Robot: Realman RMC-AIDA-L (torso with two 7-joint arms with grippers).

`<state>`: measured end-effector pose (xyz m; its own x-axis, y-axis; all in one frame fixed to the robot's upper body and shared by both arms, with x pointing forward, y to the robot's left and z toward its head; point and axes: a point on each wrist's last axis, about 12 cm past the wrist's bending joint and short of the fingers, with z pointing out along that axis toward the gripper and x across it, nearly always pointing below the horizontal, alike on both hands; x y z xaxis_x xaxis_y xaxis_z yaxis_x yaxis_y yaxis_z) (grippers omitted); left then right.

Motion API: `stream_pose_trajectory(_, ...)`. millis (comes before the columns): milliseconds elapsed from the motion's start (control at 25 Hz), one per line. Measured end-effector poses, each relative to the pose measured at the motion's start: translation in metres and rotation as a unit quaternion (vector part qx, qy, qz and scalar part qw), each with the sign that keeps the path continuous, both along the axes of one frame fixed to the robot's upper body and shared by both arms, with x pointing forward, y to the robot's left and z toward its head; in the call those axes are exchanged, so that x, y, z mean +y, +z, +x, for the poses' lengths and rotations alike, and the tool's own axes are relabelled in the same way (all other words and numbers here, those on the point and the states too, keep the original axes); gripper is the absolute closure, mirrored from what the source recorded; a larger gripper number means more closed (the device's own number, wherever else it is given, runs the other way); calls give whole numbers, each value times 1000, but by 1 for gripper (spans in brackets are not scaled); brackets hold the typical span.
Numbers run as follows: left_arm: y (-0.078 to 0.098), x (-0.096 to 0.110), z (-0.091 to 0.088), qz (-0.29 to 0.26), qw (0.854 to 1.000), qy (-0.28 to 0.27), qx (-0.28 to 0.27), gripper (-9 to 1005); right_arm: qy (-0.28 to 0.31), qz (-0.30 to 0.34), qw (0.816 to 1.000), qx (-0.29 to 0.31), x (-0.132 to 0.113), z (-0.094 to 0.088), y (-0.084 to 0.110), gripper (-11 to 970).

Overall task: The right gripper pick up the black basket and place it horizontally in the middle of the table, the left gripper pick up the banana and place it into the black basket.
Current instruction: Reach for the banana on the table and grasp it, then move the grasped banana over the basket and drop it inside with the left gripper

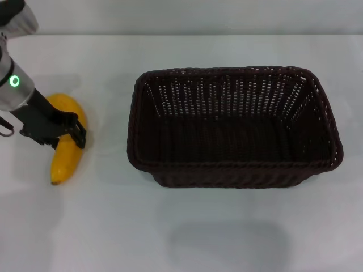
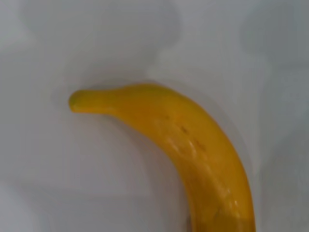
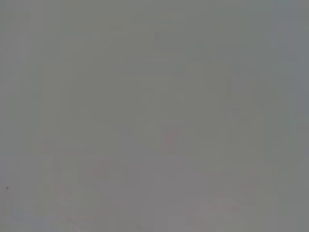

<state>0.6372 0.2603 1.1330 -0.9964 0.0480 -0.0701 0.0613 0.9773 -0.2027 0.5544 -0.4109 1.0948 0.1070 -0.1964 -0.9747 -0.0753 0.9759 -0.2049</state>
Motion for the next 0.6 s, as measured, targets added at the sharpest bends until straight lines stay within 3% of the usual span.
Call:
stream_pose_trajectory(120,12,6,7,4,1000,6,-26,495,-3,1,1000,-1,-1,0,0,129)
stream_pose_trajectory(320,62,22,17,-18,994,0,-105,516,-16,9,1000,-7,-7,-3,1,129)
stream_pose_trajectory(440,95,21,14,-82,983,-69,-146,517,-10,11,1000,-8,-4,-1,2,129)
stream_pose_trajectory(600,127,-3,6,-151,956,-182,-174,517,-8,13,1000,-10,-3,1,3,130)
